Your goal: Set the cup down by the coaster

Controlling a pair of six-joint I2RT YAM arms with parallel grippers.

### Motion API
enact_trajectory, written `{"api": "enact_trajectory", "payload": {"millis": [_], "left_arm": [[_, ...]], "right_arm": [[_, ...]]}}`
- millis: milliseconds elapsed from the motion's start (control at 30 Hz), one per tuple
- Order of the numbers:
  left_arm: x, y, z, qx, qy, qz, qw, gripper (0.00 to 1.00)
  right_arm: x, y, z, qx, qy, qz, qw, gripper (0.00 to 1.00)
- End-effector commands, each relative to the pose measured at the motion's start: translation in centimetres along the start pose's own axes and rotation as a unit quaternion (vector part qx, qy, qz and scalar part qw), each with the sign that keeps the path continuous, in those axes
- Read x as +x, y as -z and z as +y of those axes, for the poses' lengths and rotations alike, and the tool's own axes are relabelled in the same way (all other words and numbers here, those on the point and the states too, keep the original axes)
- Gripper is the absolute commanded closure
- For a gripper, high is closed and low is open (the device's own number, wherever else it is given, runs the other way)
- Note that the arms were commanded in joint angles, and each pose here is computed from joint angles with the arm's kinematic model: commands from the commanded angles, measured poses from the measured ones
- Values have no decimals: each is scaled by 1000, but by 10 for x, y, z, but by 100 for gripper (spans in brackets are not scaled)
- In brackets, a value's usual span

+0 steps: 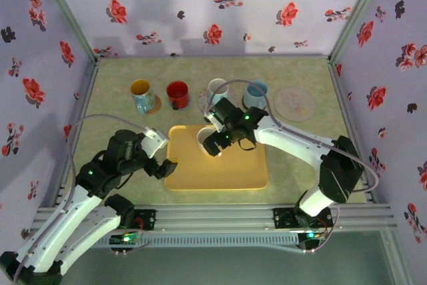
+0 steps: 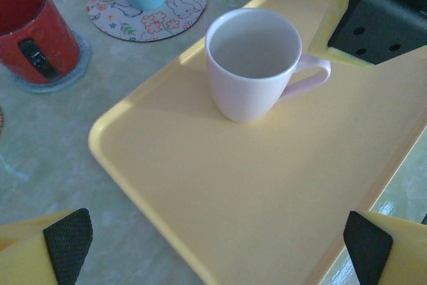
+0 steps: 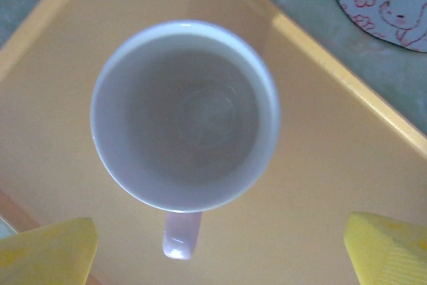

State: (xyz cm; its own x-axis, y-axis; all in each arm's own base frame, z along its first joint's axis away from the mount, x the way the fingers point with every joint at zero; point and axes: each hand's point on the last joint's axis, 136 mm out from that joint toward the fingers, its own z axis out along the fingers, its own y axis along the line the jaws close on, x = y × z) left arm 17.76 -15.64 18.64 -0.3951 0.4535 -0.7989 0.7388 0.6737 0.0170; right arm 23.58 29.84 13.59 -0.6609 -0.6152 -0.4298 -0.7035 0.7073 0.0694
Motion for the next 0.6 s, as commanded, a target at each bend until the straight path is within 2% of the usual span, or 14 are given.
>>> {"api": "enact_trajectory", "payload": {"millis": [0,200,567], "left_arm": [[6,-1,2,-7,13,-1,1000,0],[11,-8,1,-2,11,3,1000,0],[9,-15,0,5,9,-2,1000,0]], "right_arm": [[-1,-4,10,-11,8,15,1000,6],[10,-25,11,-5,-9,57,998,12],[28,-48,13,-12,-11,108,994,32]]}}
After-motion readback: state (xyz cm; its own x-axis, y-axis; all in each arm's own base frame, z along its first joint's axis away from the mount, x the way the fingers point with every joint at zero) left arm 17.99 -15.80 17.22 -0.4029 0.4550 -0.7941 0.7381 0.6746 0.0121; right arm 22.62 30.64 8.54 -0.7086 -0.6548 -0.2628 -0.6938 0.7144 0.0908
